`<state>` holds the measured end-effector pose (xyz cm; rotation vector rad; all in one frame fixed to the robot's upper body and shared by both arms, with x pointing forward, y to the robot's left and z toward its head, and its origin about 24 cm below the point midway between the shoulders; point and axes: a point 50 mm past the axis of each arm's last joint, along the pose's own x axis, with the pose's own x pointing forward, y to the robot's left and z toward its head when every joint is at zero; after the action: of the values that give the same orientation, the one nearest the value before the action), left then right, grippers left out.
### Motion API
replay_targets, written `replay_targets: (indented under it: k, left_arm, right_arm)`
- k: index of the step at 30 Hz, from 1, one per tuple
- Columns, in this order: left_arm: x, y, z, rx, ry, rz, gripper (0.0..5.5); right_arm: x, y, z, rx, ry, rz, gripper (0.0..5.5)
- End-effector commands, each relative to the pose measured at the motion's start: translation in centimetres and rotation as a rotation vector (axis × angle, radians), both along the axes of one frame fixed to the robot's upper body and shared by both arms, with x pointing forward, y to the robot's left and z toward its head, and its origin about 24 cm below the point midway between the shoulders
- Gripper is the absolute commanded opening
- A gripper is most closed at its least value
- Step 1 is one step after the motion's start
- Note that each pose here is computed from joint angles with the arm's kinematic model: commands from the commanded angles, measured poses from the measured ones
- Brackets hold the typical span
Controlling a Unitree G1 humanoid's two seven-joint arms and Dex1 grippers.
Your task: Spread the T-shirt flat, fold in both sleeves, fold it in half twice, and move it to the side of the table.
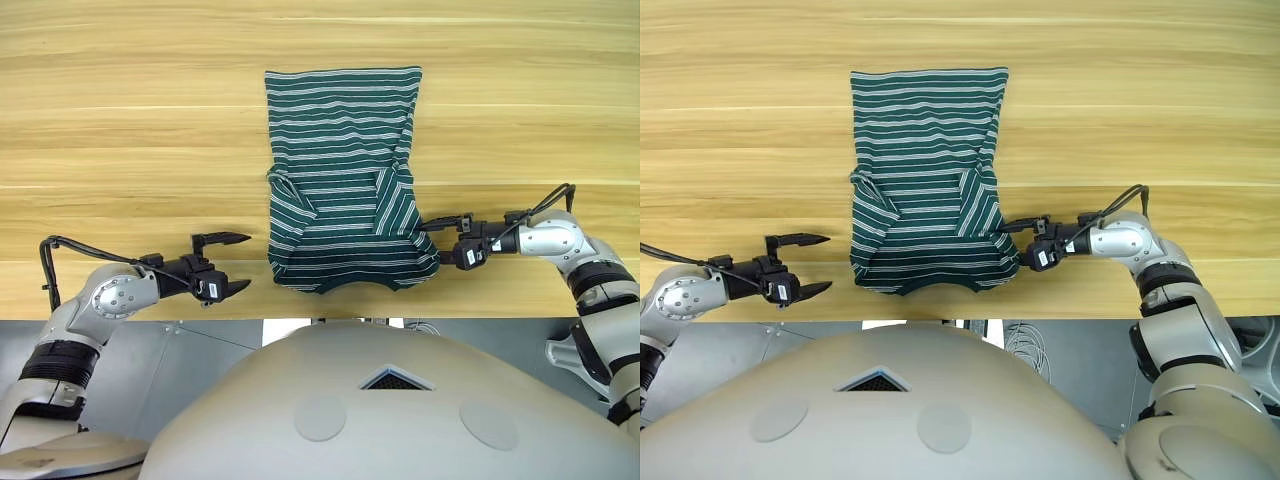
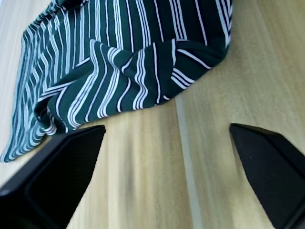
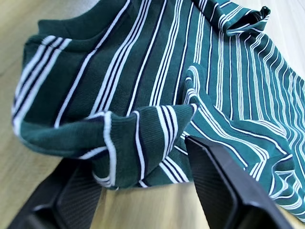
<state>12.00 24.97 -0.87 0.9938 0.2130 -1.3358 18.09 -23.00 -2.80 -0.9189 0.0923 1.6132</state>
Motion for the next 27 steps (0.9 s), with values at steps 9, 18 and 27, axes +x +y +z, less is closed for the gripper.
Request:
replay_targets:
  k: [9,18,27]
  left_arm:
    - [1.2,-1.5,-2.4,0.06,-0.072,-0.071,4.79]
    - [0.5,-3.7,-4.3,0.004,-0.03,-0.082,4.79]
    - [0.1,-4.3,-5.1,0.007,0.005,-0.141,4.2]
  right_arm:
    - [-0.8,0.4,-0.6,-0.027,0.097,0.052,1.14]
    - [-0.3,1.0,-0.5,-0.003,0.084,0.036,0.0]
    - [0.0,1.3,-0.4,0.015,0.067,0.005,0.0]
